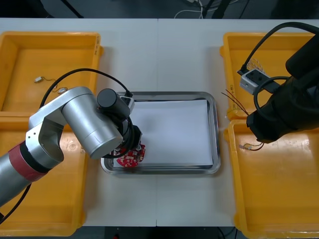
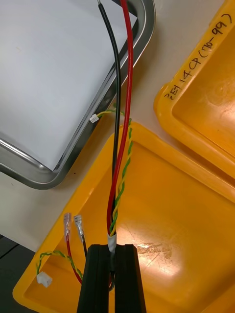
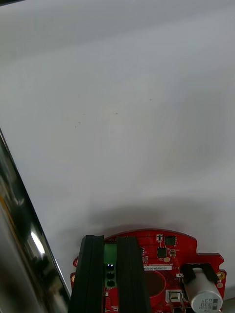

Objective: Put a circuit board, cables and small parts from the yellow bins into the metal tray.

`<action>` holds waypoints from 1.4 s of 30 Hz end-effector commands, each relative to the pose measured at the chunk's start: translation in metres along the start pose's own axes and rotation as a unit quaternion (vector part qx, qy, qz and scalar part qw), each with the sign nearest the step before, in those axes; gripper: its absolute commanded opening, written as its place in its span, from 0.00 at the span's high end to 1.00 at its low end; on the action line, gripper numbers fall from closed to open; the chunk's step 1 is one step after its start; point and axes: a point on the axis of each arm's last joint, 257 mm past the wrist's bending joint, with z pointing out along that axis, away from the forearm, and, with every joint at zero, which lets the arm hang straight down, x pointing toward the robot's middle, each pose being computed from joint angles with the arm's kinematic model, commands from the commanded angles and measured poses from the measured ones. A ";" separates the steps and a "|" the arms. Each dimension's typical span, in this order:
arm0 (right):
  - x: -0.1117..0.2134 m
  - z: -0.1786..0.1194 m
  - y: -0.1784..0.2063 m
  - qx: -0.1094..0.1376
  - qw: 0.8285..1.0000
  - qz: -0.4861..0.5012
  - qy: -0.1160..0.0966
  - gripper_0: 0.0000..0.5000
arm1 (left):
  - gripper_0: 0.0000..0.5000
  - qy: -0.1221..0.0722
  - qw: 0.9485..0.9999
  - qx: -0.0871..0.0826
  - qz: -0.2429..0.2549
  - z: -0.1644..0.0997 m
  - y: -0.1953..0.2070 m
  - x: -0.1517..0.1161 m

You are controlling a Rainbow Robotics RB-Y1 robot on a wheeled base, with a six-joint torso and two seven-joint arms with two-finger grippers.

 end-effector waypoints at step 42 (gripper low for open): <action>-0.020 -0.004 0.026 -0.016 0.998 -0.058 -0.015 0.94 | 0.00 0.019 0.998 0.000 -0.063 -0.066 0.026 -0.025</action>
